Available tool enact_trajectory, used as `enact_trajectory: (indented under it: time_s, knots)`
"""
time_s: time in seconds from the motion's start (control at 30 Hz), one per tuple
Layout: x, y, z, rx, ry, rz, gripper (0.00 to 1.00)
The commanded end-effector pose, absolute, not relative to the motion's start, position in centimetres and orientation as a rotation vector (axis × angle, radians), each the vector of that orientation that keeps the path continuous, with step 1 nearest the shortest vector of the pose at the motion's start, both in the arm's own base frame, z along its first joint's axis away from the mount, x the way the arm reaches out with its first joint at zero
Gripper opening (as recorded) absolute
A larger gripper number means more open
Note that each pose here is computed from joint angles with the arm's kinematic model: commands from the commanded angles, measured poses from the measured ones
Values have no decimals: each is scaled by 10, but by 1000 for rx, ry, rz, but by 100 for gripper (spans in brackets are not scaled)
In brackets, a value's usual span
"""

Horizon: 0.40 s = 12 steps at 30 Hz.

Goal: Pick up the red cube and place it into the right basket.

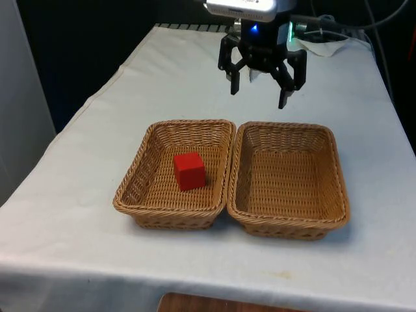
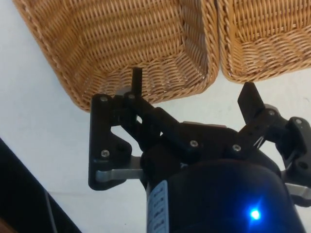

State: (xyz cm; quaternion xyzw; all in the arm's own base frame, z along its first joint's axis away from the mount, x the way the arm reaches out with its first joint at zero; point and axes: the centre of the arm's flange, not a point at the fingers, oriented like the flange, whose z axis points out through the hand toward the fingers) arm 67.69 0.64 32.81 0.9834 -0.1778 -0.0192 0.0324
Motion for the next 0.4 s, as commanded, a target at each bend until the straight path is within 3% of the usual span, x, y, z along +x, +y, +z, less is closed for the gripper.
enact_trajectory:
  time_s: [0.0, 0.37]
  knots:
    - [669, 9, 330, 3031, -549, -32, 100]
    - [665, 10, 329, 3038, -536, -49, 100]
